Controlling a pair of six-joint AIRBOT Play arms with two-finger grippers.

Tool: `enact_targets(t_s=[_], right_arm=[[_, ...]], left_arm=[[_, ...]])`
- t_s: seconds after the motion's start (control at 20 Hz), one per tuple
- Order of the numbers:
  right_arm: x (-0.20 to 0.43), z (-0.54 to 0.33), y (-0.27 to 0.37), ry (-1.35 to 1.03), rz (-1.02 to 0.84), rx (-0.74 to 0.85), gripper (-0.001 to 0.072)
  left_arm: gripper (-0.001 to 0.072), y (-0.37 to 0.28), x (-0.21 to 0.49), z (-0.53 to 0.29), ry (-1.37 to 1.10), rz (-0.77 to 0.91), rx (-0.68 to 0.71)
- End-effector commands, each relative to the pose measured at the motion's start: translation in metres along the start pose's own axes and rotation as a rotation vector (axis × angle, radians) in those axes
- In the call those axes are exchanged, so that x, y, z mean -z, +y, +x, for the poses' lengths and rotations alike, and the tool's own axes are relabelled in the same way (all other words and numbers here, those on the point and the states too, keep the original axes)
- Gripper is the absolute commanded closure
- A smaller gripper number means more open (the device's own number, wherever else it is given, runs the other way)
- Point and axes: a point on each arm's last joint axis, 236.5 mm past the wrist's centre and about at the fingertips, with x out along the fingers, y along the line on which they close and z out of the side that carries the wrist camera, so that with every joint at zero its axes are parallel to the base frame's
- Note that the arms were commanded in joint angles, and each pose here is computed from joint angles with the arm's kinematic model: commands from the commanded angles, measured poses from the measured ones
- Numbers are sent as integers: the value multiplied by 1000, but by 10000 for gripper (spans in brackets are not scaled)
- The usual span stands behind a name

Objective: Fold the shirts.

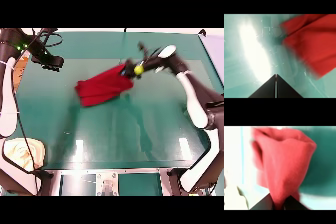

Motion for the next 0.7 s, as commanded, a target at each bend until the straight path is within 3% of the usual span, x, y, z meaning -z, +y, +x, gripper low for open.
enact_targets(t_s=[0.0, 0.3, 0.65], right_arm=[[-61, -132, 53, -260, -60, -18, 692], [-76, -360, -54, -670, 153, 153, 692], [-7, -528, -162, -936, 456, 275, 692]], left_arm=[[683, -1, 0, 0, -2, -1, 3], [683, -2, -1, 0, -2, -1, 7], [683, -2, -1, 0, -3, -30, 8]])
